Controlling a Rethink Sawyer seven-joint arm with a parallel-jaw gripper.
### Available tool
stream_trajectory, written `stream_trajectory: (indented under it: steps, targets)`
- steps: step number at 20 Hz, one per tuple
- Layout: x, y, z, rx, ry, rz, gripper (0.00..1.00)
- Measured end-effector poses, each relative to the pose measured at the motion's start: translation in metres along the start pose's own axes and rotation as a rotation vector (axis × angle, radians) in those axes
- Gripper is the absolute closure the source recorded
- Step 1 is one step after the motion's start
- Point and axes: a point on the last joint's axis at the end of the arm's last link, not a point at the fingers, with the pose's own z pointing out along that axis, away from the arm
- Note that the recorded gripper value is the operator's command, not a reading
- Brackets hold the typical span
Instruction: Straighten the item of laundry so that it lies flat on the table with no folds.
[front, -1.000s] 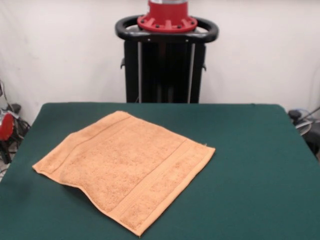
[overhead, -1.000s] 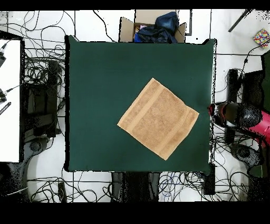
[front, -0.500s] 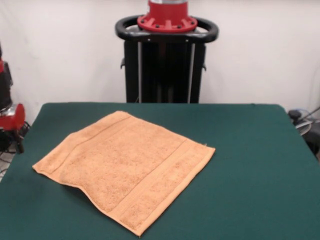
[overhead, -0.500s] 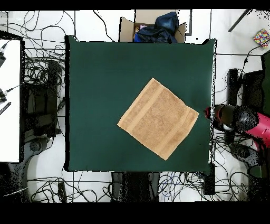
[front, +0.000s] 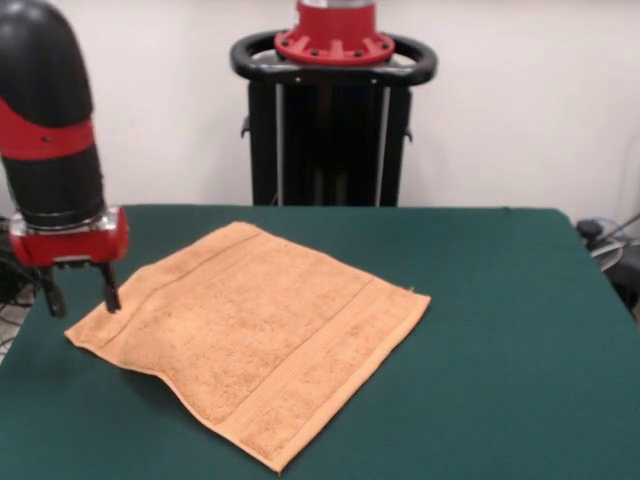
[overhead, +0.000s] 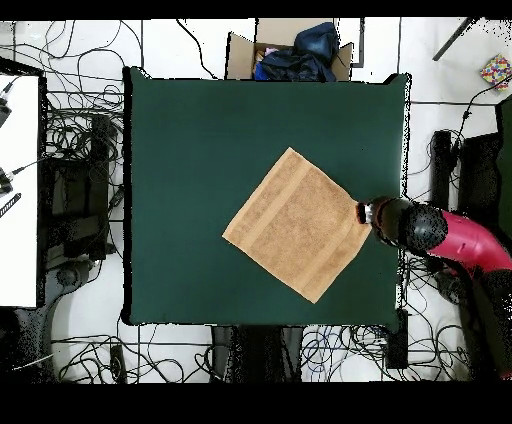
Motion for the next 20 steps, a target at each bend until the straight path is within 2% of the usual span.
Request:
stream_trajectory:
  steps: [4,12,15,20]
  targets:
    - [-0.018,0.029,0.006,0.008,-0.034,-0.050,0.00]
    - [-0.047,0.076,0.007,0.015,-0.035,-0.136,0.00]
    - [-0.051,0.084,0.007,0.014,-0.035,-0.149,0.00]
    - [-0.051,0.084,0.007,0.014,-0.034,-0.146,0.00]
